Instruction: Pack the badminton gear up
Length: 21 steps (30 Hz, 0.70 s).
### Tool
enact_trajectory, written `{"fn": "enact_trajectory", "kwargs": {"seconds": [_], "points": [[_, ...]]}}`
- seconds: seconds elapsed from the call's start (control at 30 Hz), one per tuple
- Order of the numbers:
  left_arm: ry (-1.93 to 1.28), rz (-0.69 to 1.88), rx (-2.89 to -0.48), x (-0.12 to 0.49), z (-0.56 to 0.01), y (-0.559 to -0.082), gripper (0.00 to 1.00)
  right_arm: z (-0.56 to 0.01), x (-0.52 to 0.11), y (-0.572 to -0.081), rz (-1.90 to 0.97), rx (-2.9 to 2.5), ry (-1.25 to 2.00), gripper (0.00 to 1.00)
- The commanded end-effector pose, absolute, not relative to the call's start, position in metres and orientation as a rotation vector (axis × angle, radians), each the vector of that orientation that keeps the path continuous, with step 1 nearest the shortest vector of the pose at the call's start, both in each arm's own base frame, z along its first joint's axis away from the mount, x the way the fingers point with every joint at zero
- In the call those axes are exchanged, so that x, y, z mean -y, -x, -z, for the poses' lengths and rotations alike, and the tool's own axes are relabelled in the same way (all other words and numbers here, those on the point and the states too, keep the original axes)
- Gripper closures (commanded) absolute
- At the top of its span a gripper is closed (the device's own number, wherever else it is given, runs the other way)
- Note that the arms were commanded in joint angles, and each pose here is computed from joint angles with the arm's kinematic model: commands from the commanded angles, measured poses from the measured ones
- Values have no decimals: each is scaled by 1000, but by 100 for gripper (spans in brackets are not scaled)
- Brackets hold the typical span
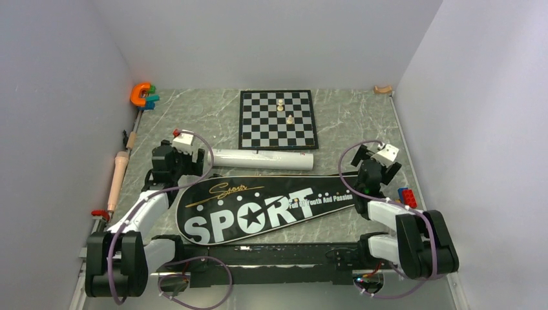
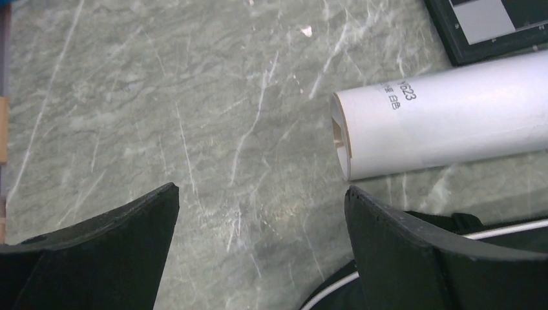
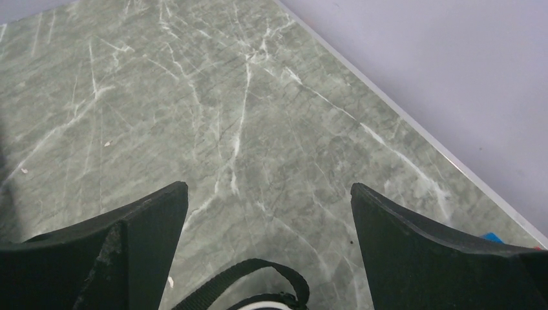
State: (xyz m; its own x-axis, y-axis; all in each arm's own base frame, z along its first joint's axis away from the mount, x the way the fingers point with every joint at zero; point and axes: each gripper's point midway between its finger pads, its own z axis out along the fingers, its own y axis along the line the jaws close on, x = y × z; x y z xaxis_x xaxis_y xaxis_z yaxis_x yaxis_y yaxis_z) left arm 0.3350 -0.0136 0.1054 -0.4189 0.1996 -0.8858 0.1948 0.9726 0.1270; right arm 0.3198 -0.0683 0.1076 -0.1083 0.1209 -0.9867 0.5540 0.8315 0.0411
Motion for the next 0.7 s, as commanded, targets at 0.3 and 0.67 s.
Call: {"fn": "enact_trajectory", "kwargs": {"seconds": [0.3, 0.67], "points": [[-202, -86, -1688, 3, -131, -367, 1, -124, 33, -334, 222, -1463, -242, 0], [-139, -132, -1666, -13, -134, -362, 0, -113, 31, -347, 261, -1530, -235, 0]]}}
